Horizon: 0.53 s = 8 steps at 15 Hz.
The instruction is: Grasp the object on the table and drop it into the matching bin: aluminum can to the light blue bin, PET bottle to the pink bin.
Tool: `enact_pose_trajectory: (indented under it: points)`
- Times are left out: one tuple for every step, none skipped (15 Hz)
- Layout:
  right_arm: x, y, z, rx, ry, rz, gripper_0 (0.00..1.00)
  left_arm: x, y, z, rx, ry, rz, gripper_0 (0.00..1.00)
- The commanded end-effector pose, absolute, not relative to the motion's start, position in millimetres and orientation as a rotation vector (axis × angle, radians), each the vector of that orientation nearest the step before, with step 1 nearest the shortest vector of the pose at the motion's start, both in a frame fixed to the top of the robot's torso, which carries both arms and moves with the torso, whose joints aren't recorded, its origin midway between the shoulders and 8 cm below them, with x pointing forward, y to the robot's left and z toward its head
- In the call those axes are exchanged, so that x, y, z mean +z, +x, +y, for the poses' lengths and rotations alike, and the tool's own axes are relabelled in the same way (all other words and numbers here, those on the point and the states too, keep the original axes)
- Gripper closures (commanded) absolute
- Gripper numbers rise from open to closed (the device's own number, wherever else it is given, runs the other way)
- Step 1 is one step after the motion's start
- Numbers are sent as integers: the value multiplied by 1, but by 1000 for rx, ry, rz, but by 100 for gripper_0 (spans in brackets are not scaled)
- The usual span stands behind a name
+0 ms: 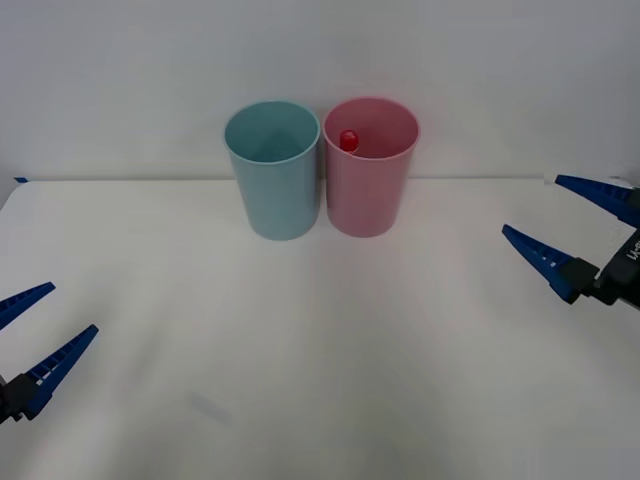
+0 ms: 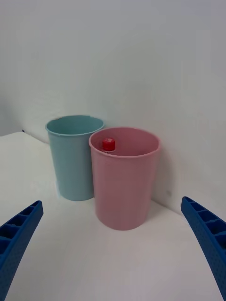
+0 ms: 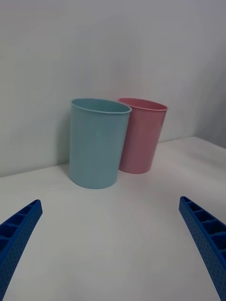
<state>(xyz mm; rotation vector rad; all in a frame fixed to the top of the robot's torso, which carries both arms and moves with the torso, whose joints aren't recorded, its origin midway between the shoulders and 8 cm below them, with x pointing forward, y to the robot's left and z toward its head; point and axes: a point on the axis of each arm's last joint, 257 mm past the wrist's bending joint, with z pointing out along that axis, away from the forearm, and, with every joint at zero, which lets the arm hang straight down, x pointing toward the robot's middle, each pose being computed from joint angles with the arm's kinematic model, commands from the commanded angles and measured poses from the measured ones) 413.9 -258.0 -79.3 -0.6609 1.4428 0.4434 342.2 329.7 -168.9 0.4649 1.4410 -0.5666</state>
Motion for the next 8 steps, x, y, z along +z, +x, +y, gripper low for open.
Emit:
enact_pose_trajectory:
  points:
    - [-90, 393, -272, 433, -655, 1454, 0, -169, 342, 330, -567, 465, 1441, 0]
    - [-94, 387, -276, 430, -657, 1459, 0, -169, 342, 330, -567, 465, 1441, 0]
    - [-100, 377, -284, 422, -660, 1470, 0, -169, 342, 330, -567, 465, 1441, 0]
    - [-103, 371, -290, 411, -660, 1477, 0, -169, 342, 330, -567, 465, 1441, 0]
    - [-107, 365, -294, 403, -660, 1482, 0, -169, 342, 330, -567, 465, 1441, 0]
    - [-112, 358, -299, 398, -652, 1489, 0, -169, 342, 330, -567, 465, 1441, 0]
    - [-116, 352, -301, 393, -650, 1494, 0, -169, 342, 330, -567, 465, 1441, 0]
    - [-120, 348, -303, 389, -641, 1498, 0, -169, 342, 330, -567, 465, 1441, 0]
